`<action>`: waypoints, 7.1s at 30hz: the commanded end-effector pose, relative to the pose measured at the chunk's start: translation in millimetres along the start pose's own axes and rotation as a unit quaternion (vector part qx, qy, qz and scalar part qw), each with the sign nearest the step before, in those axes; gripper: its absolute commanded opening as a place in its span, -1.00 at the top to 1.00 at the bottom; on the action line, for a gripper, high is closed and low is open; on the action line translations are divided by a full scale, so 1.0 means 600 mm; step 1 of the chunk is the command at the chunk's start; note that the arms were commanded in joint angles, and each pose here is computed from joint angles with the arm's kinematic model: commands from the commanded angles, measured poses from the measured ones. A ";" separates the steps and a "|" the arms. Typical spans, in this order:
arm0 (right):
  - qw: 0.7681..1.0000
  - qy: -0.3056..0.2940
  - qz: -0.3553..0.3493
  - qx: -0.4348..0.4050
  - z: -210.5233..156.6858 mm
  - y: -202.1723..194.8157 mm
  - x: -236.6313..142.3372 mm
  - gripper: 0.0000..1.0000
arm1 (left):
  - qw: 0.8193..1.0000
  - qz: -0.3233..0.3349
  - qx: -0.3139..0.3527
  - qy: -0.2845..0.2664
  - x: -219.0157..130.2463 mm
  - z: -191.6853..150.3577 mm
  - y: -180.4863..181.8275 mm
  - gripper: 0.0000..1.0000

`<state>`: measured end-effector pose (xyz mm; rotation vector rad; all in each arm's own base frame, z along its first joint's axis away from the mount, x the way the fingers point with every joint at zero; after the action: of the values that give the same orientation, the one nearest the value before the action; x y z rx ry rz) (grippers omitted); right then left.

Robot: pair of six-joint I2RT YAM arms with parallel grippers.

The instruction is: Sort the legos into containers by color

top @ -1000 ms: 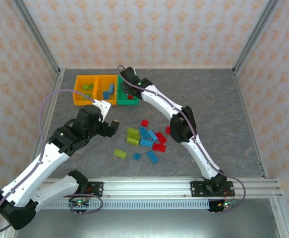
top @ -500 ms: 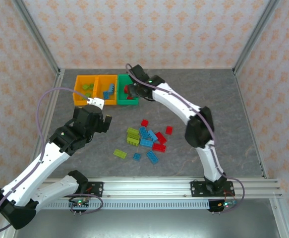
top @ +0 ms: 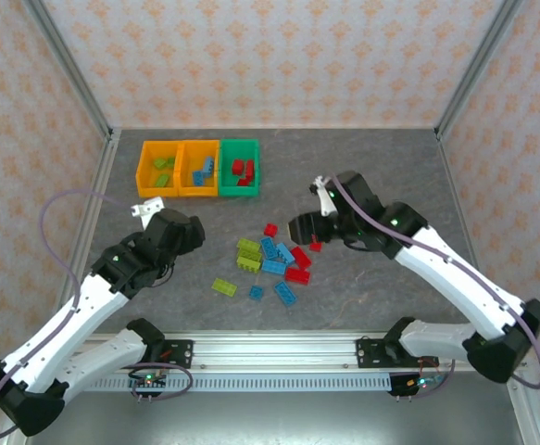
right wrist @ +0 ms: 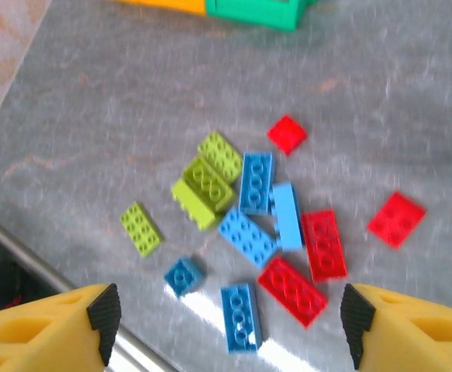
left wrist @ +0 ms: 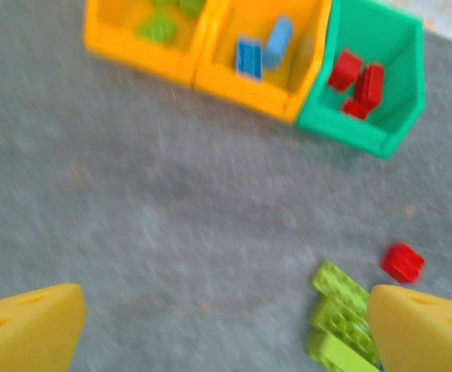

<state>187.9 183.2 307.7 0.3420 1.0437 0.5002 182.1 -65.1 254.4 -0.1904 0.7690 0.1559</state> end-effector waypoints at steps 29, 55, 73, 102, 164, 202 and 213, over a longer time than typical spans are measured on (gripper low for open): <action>0.998 0.030 -0.038 0.050 -0.038 -0.034 0.017 -0.98 | 0.938 0.048 -0.177 0.294 0.183 -0.245 -0.096 -0.09; 0.995 0.052 0.020 0.077 -0.039 -0.015 0.035 -0.99 | 0.989 0.102 -0.097 0.046 0.149 0.139 -0.010 0.36; 0.995 -0.006 0.011 0.102 -0.041 -0.025 -0.018 -0.99 | 0.968 0.103 -0.195 0.118 0.431 0.358 0.133 -0.11; 0.942 -0.032 -0.234 0.238 0.002 -0.154 0.199 -1.00 | 0.896 -0.316 0.312 -0.003 -0.004 0.101 -0.161 -0.55; 0.995 -0.085 -0.051 -0.001 0.301 0.142 0.331 -0.15 | 0.915 -0.021 0.388 -0.110 -0.019 0.077 -0.018 -1.00; 0.990 0.006 -0.083 0.118 -0.006 -0.039 0.057 -0.84 | 0.975 -0.058 -0.088 0.194 0.175 -0.161 -0.199 -0.74; 0.988 0.009 -0.086 0.129 -0.012 -0.042 0.057 -0.84 | 0.972 -0.028 -0.049 0.228 0.212 -0.198 -0.183 -0.28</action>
<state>201.7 182.9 263.5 0.4472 1.1655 0.2191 220.1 -201.6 107.1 -0.3994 1.1942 0.0420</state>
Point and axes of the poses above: each hand's point on the last joint's axis, 136 mm out from that joint toward the fingers, its own x axis out along the fingers, its own y axis along the line the jaws close on, z = x × y, the point moved 8 cm from there along -x, back along the fingers, and after that the axes turned 14 degrees about x, right-handed, at the moved point
